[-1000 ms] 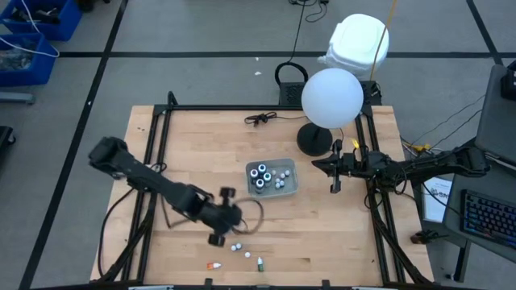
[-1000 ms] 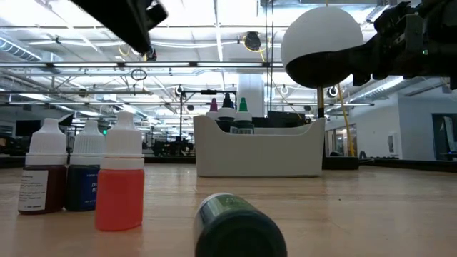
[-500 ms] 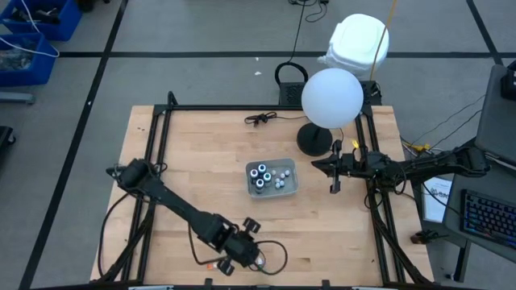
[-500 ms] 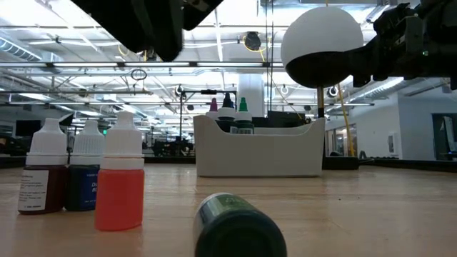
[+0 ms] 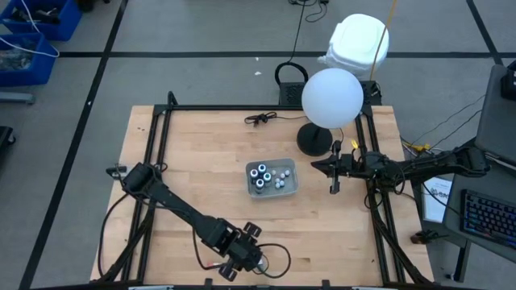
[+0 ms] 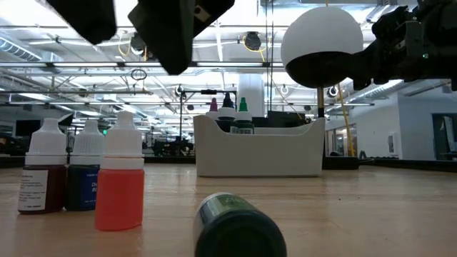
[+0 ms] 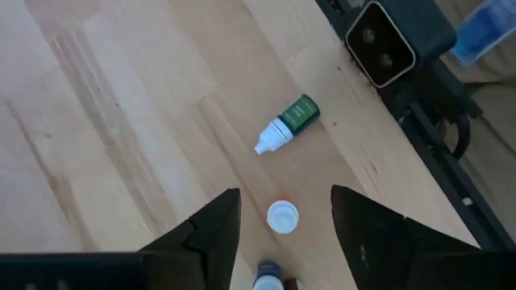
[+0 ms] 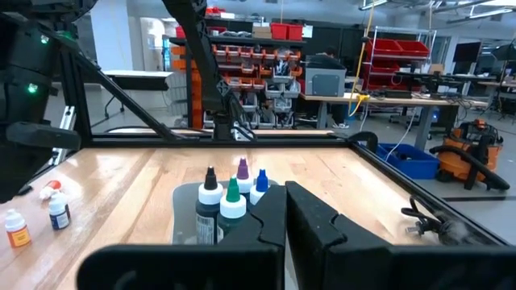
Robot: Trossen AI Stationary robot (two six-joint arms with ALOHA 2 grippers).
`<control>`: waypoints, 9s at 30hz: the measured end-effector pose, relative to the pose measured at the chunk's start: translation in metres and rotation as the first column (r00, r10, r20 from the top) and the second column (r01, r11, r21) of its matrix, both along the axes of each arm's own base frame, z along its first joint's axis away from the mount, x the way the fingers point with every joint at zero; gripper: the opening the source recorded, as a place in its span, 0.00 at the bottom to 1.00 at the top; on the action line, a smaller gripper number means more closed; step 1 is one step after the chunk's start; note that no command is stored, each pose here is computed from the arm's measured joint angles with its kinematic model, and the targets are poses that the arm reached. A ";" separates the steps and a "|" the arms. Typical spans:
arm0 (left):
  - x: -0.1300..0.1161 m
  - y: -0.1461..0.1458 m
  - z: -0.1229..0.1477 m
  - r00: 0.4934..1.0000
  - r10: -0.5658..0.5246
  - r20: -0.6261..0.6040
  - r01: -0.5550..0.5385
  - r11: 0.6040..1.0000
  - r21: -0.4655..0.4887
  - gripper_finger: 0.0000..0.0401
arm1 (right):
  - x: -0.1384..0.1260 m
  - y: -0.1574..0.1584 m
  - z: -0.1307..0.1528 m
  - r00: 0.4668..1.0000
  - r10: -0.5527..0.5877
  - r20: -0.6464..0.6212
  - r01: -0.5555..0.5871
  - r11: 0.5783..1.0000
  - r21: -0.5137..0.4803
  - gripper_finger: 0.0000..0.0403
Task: Pick & Place food coloring
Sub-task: Put the right small yellow food coloring bottle into the gray bin, then put the small blue food coloring bottle into the gray bin
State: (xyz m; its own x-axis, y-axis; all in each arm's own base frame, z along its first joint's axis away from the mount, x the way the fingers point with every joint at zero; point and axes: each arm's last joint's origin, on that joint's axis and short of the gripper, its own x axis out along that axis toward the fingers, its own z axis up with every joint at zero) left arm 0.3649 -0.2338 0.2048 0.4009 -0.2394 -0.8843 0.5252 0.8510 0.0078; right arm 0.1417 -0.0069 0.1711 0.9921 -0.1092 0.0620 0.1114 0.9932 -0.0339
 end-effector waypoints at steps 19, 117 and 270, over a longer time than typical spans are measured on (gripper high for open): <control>0.009 0.003 -0.030 0.996 0.005 -0.084 -0.005 1.000 0.003 0.50 | 0.000 0.000 0.000 1.000 0.000 0.003 0.000 1.000 0.001 0.00; -0.086 0.133 0.040 0.854 0.197 0.481 -0.134 0.978 -0.162 0.15 | 0.000 0.000 -0.001 1.000 0.005 -0.007 -0.005 0.998 0.066 0.00; -0.226 0.216 0.018 0.553 0.273 0.788 -0.214 0.960 -0.182 0.01 | -0.002 -0.002 0.010 0.992 -0.084 0.089 0.090 0.994 -0.064 0.00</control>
